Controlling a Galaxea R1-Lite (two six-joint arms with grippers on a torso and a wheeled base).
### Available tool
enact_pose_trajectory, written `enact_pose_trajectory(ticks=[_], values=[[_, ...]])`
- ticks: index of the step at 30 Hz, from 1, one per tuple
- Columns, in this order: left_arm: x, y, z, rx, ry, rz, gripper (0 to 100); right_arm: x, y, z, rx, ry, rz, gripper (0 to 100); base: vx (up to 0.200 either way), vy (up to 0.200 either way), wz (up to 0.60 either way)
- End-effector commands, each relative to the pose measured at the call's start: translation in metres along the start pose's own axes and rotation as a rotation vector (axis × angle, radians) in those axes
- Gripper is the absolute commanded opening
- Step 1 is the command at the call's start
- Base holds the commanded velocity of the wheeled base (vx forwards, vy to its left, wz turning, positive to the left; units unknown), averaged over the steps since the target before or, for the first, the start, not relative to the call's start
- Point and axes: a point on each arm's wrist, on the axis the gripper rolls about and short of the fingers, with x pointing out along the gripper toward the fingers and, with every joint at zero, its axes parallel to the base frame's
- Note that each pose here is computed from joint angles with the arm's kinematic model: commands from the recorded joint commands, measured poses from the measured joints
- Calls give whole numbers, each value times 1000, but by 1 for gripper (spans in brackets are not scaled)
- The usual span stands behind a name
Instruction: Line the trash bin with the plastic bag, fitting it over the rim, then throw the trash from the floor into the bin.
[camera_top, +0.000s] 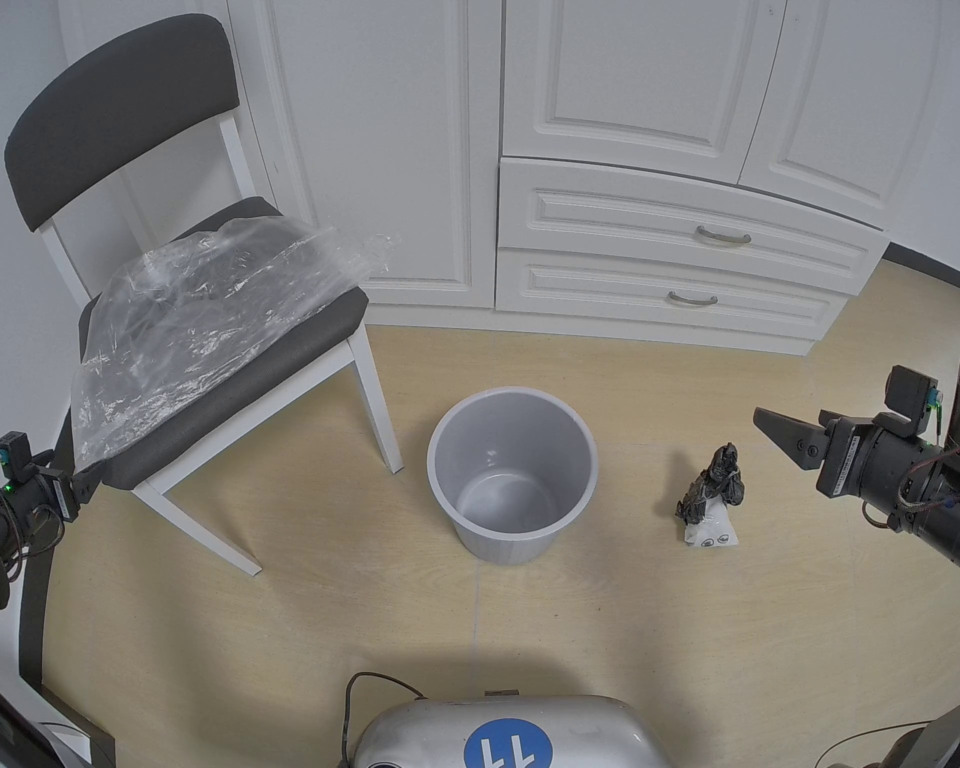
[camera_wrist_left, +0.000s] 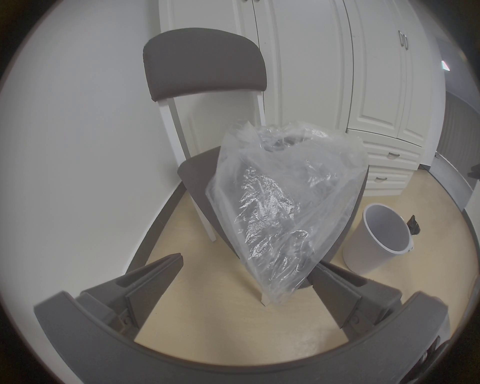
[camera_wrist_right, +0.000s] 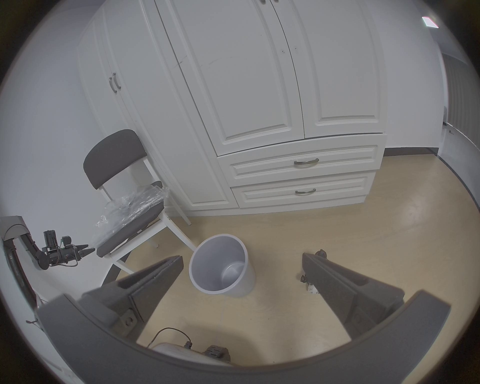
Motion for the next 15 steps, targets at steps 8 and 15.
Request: enact_pose_trajectory(ticks=[8, 15], values=[[-4, 0, 5, -1, -20, -26, 100, 0, 0, 0, 0, -1, 2, 100, 0, 0, 0], [3, 2, -1, -21, -5, -70, 100, 0, 0, 0, -1, 2, 1, 100, 0, 0, 0]])
